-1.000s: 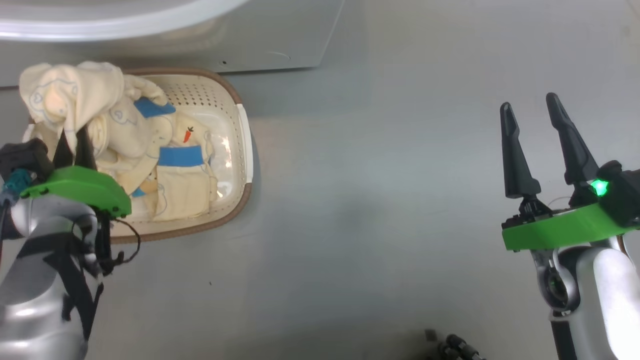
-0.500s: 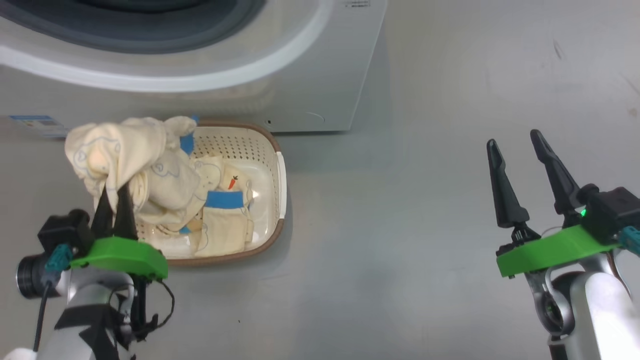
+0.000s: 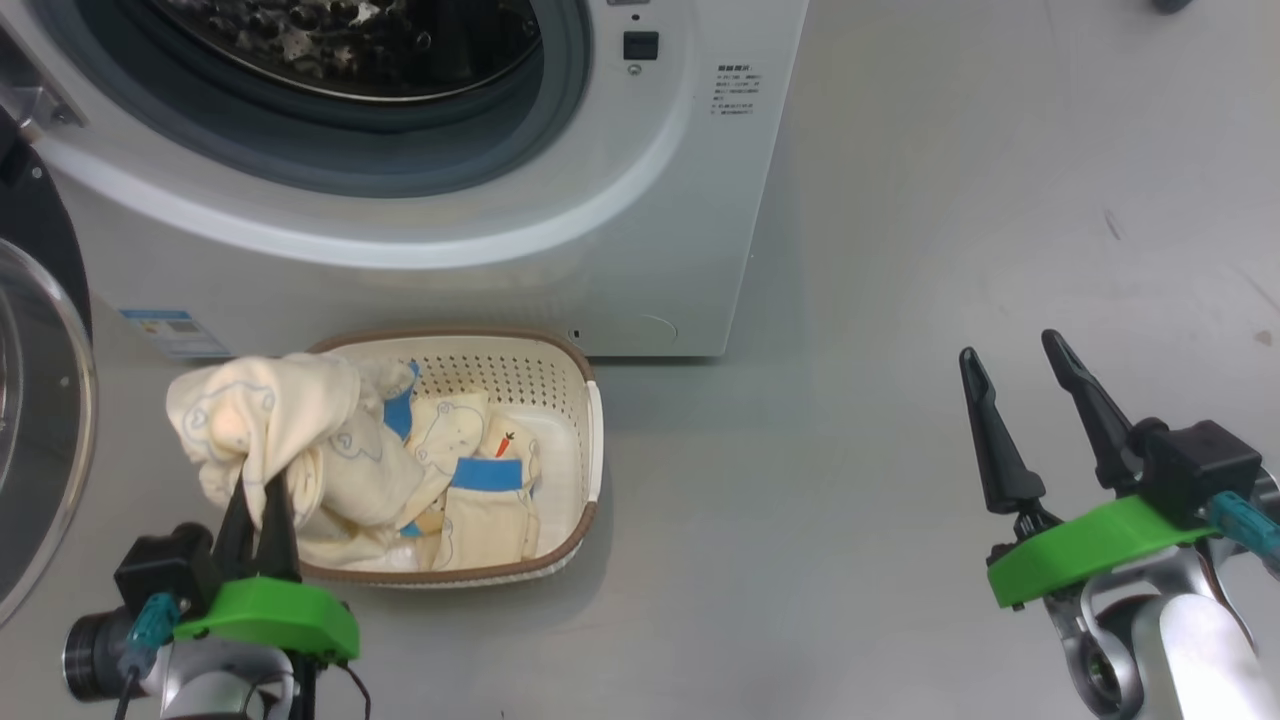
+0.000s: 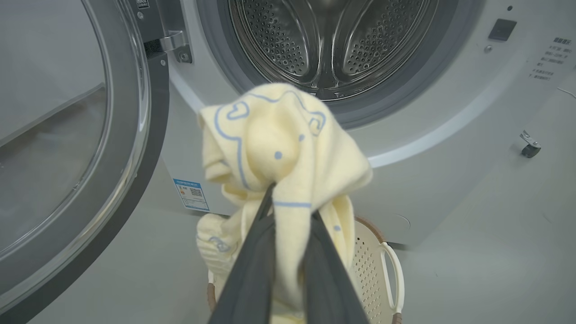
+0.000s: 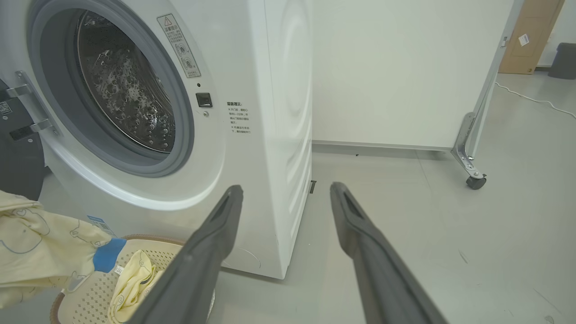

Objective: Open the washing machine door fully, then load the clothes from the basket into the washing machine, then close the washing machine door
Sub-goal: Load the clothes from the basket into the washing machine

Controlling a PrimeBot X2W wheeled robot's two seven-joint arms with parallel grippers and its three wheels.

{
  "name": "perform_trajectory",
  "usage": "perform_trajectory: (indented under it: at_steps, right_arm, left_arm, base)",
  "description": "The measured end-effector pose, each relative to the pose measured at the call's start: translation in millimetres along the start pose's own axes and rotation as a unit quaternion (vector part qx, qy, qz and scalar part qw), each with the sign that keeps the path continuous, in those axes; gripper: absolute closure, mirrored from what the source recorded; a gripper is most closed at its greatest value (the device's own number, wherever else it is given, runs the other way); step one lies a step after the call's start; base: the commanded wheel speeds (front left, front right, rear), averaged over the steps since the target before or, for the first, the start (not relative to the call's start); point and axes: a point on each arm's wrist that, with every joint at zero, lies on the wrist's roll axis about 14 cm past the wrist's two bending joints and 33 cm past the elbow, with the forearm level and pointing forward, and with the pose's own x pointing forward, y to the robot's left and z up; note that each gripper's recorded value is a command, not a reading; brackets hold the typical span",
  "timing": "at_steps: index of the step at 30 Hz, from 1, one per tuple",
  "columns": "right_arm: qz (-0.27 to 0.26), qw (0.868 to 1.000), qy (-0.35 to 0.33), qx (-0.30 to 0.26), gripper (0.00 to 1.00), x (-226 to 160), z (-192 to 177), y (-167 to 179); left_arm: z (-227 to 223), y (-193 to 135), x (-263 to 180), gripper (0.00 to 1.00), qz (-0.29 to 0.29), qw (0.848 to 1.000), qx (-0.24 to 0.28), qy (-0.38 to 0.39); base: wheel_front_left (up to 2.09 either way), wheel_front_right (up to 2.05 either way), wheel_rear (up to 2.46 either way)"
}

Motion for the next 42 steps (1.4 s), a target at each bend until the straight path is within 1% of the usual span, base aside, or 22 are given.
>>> perform_trajectory:
  at_steps: [5,13,22,42]
  right_arm:
    - [0.004,1.0,-0.009,0.0,0.0,-7,10,4]
    - [-0.004,1.0,-0.004,0.001,0.0,-23,10,0]
    - [-0.013,1.0,-0.008,0.008,0.0,-31,13,-5]
    - [-0.011,1.0,-0.004,0.009,0.0,-29,10,-4]
  left_arm:
    - [7,1,-16,1.0,0.004,1.0,0.0,-0.01]
    - [16,0,-35,1.0,0.008,1.0,0.0,-0.024]
    - [20,-7,-37,1.0,0.001,1.0,-0.001,-0.025]
    - [14,-11,-37,1.0,-0.003,1.0,0.001,-0.013]
  base:
    - [0.0,0.0,0.0]
    - [0.0,0.0,0.0]
    - [0.0,0.0,0.0]
    - [0.0,0.0,0.0]
